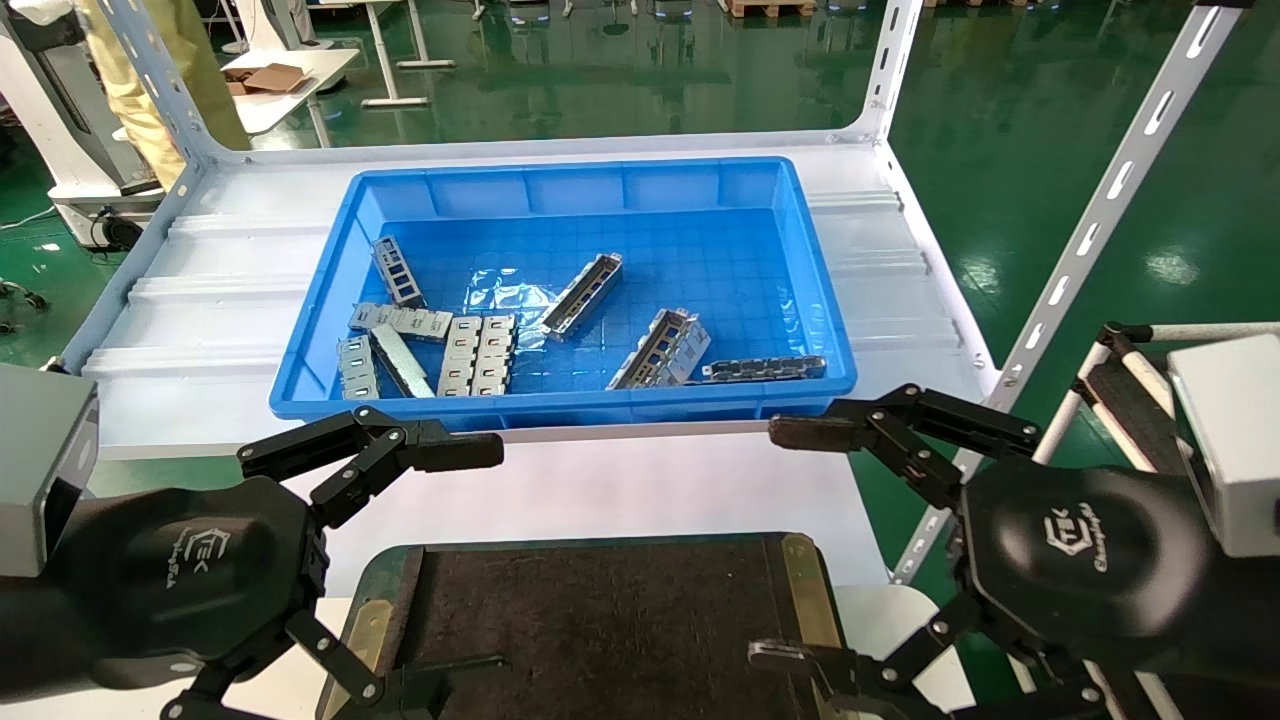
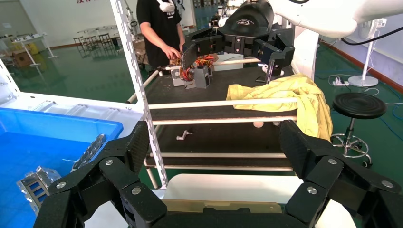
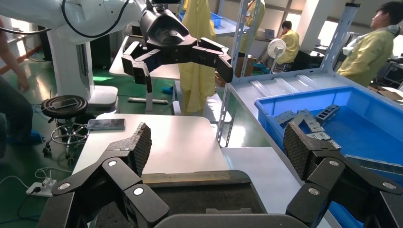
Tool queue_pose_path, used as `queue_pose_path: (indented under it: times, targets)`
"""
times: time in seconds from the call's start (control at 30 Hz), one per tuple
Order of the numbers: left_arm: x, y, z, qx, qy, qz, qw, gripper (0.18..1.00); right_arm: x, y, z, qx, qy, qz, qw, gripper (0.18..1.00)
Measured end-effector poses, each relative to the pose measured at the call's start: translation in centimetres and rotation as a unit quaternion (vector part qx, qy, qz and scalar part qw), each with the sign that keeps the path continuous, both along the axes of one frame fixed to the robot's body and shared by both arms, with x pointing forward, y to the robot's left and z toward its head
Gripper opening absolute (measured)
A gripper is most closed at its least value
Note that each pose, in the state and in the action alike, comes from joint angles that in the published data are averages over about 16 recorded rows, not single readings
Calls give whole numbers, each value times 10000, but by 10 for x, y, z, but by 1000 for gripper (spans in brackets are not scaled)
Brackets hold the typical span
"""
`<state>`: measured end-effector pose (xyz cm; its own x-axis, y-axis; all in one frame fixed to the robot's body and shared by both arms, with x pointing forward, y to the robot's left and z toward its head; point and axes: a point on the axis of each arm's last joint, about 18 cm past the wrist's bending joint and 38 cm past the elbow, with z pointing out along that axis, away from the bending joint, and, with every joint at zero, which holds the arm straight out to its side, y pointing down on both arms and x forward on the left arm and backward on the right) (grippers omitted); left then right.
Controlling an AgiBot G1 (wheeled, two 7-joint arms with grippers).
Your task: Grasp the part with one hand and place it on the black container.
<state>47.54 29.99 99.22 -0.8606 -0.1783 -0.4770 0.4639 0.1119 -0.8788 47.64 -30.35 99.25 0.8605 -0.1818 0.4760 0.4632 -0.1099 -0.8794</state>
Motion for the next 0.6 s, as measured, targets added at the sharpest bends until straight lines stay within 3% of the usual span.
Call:
queue_pose_path:
  times: [0.6]
  targets:
    - [0, 0, 0, 0, 0, 0, 10000, 1001, 0, 0, 0, 0, 0, 0, 10000, 1001]
